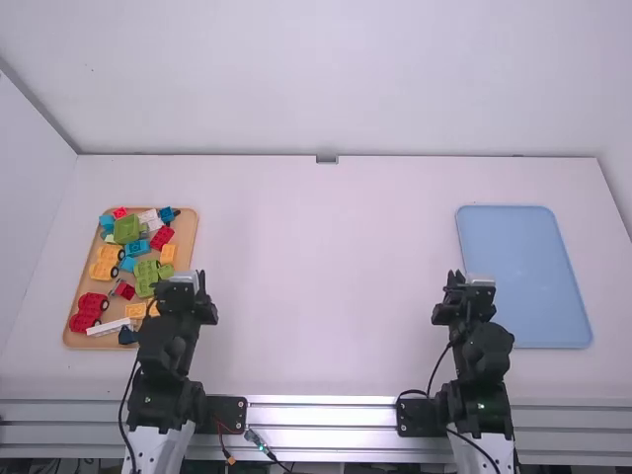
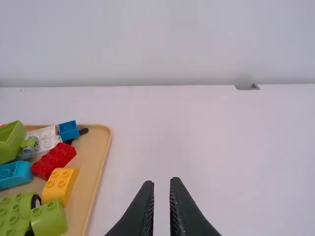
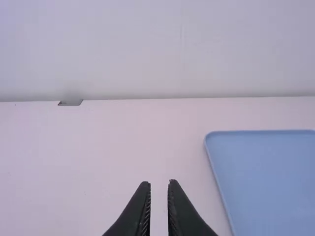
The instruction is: Assemble lego blocks to make yellow taxi
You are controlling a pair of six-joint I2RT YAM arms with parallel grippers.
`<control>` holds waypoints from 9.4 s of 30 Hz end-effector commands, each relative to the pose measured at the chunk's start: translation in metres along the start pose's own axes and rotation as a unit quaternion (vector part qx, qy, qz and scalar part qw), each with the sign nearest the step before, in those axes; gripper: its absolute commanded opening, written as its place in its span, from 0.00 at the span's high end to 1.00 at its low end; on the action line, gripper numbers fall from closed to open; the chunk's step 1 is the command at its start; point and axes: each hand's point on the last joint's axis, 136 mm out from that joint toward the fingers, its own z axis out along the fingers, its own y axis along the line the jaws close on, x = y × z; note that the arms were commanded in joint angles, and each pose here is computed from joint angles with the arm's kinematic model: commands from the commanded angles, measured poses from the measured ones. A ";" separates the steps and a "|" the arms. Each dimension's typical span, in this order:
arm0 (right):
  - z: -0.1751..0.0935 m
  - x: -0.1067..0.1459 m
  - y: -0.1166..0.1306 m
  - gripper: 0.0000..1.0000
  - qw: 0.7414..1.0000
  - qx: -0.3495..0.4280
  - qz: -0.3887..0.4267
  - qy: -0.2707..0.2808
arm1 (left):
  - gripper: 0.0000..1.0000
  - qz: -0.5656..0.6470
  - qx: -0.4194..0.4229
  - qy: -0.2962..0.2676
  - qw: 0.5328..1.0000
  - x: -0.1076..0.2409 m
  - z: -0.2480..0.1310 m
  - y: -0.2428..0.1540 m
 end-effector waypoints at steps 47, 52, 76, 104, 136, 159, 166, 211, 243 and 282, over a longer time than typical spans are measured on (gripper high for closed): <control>0.135 -0.156 -0.006 0.09 0.992 0.000 -0.078 0.095 | 0.08 0.108 -0.143 0.454 0.873 -0.045 0.101 0.272; 0.149 -0.158 0.002 0.04 0.991 -0.010 -0.085 0.101 | 0.04 0.117 -0.113 0.514 0.842 0.003 0.104 0.305; 0.157 -0.155 0.016 0.01 0.989 -0.027 -0.092 0.111 | 0.16 0.064 0.021 0.580 0.812 0.110 0.097 0.309; 0.157 -0.149 0.016 0.01 0.988 -0.027 -0.092 0.117 | 0.23 0.078 0.044 0.563 0.822 0.136 0.103 0.299; 0.157 -0.150 0.016 0.01 0.989 -0.027 -0.092 0.114 | 0.68 0.075 0.036 0.574 0.815 0.138 0.106 0.307; 0.157 -0.150 0.015 0.01 0.989 -0.026 -0.092 0.113 | 0.93 0.257 0.241 0.469 0.810 -0.036 0.214 0.074; 0.157 -0.150 0.014 0.01 0.989 -0.024 -0.091 0.114 | 0.98 0.432 0.292 0.439 0.732 0.007 0.232 -0.078; 0.159 -0.157 0.013 0.01 0.990 -0.022 -0.091 0.101 | 0.01 0.494 0.426 0.401 0.643 0.082 0.113 -0.239; 0.159 -0.158 0.015 0.01 0.991 -0.025 -0.092 0.099 | 0.01 -0.542 -0.402 0.466 0.572 0.075 0.038 0.151; 0.158 -0.158 0.028 0.01 0.990 -0.055 -0.090 0.096 | 0.46 -0.513 -0.492 0.438 0.550 0.152 -0.011 0.186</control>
